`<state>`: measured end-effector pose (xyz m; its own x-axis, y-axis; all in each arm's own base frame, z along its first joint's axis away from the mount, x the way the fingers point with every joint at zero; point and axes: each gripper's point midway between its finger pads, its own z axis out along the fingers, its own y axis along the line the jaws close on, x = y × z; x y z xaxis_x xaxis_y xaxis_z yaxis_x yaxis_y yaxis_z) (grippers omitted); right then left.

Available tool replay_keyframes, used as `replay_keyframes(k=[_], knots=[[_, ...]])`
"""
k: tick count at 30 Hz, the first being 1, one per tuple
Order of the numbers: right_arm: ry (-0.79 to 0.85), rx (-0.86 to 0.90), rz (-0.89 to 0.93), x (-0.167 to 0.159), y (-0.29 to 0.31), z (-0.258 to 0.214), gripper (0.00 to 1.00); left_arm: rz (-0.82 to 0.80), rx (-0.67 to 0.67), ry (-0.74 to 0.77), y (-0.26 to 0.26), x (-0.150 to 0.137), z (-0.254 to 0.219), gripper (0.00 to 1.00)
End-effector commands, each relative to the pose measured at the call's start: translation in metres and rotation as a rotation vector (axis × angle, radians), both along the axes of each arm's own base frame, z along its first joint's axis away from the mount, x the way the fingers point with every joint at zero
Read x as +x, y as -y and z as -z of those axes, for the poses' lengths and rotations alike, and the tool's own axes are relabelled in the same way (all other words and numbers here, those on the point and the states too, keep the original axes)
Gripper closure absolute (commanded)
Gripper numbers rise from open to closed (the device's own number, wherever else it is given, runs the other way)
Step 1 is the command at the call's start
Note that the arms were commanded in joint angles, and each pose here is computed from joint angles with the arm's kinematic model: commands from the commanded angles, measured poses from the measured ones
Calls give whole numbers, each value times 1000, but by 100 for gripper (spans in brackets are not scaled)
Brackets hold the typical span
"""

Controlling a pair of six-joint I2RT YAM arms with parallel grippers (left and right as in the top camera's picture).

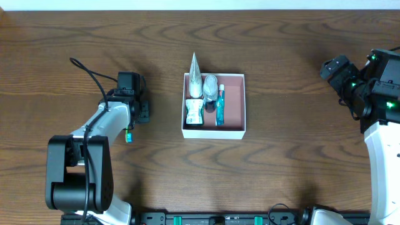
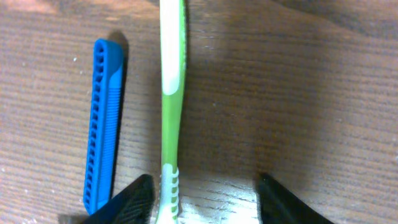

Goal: Pack container
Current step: 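Release the tube, move the left gripper to the green toothbrush and grasp it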

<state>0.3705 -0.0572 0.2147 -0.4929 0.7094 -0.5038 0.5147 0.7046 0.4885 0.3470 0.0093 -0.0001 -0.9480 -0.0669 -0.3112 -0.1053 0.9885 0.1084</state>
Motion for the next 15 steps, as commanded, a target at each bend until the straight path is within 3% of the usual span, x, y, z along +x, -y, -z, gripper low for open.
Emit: replay_keyframes(k=[1, 8, 10, 15], knots=[[9, -11, 4, 0, 2, -4, 1, 9, 3, -41, -1, -8, 12, 59], [9, -11, 4, 0, 2, -4, 1, 7, -4, -78, 0, -14, 20, 81], [9, -11, 4, 0, 2, -4, 1, 7, -4, -88, 0, -16, 21, 94], [9, -11, 4, 0, 2, -4, 1, 5, -4, -95, 0, -18, 19, 94]])
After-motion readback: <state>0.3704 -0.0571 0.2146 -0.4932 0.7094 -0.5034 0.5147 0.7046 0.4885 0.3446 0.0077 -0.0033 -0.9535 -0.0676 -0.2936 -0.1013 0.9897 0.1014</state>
